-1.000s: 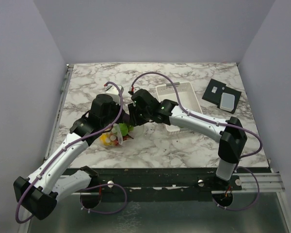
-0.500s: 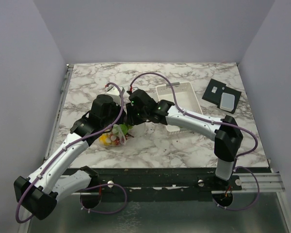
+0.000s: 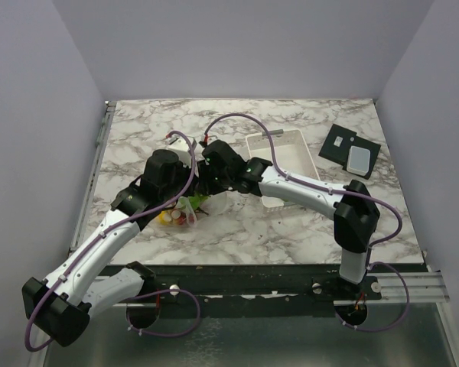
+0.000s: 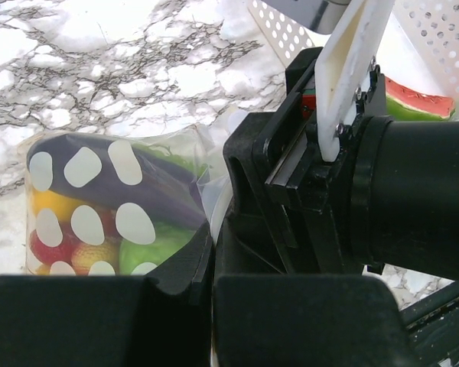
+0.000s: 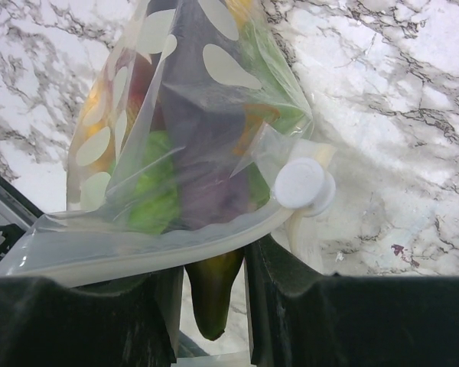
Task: Place the food in the zip-top bag and seal the zipper
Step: Place the fake vegetable in the zipper food storage bag, then pick up the fake fruit from the bin.
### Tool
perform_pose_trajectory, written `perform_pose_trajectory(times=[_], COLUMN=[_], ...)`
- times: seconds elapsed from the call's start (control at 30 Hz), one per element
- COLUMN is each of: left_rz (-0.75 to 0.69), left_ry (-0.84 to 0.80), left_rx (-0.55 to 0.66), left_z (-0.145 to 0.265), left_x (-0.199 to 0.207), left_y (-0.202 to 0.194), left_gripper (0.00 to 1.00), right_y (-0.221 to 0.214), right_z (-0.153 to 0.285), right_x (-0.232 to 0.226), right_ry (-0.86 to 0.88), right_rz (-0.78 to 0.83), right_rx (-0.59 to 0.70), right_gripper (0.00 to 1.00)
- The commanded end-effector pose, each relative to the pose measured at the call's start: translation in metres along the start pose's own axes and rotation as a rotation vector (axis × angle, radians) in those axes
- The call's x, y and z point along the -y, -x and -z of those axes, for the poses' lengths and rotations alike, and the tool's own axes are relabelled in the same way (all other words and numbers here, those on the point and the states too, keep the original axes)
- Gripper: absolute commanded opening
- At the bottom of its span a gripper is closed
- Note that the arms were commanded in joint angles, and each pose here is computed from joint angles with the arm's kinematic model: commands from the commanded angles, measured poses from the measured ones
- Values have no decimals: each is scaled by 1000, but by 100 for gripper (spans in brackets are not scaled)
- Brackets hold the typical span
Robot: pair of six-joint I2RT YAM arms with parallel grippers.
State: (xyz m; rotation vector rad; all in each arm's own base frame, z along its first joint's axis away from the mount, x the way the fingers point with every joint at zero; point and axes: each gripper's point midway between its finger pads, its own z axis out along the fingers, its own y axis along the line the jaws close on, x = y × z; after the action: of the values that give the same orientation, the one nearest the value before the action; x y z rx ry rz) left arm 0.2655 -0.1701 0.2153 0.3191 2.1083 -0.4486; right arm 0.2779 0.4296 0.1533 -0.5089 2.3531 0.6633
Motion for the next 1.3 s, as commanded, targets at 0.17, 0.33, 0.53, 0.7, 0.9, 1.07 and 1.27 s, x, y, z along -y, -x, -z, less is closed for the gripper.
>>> perform_pose_trajectory(times=[0.17, 0.33, 0.53, 0.7, 0.9, 1.07, 1.27], left_rz=[13, 16, 19, 21, 18, 17, 18], left_ry=[46, 63, 79, 85, 83, 85, 85], left_rx=[56, 57, 55, 55, 51, 53, 50], left_z=[2, 2, 1, 1, 0, 0, 0], left_x=[-6, -8, -11, -12, -12, -12, -12], left_y=[13, 13, 12, 12, 11, 12, 11], left_gripper=[0, 0, 0, 0, 0, 0, 0], right_y=[24, 26, 30, 31, 37, 41, 40], right_z=[4, 17, 39, 65, 101, 129, 152], right_x=[1, 2, 0, 3, 25, 48, 80], right_ry=[-4, -3, 17, 14, -75, -180, -278], right_rz=[-16, -12, 2, 3, 29, 63, 98], right_rx=[99, 112, 129, 148, 197, 229, 225], right_gripper=[45, 62, 69, 71, 71, 71, 71])
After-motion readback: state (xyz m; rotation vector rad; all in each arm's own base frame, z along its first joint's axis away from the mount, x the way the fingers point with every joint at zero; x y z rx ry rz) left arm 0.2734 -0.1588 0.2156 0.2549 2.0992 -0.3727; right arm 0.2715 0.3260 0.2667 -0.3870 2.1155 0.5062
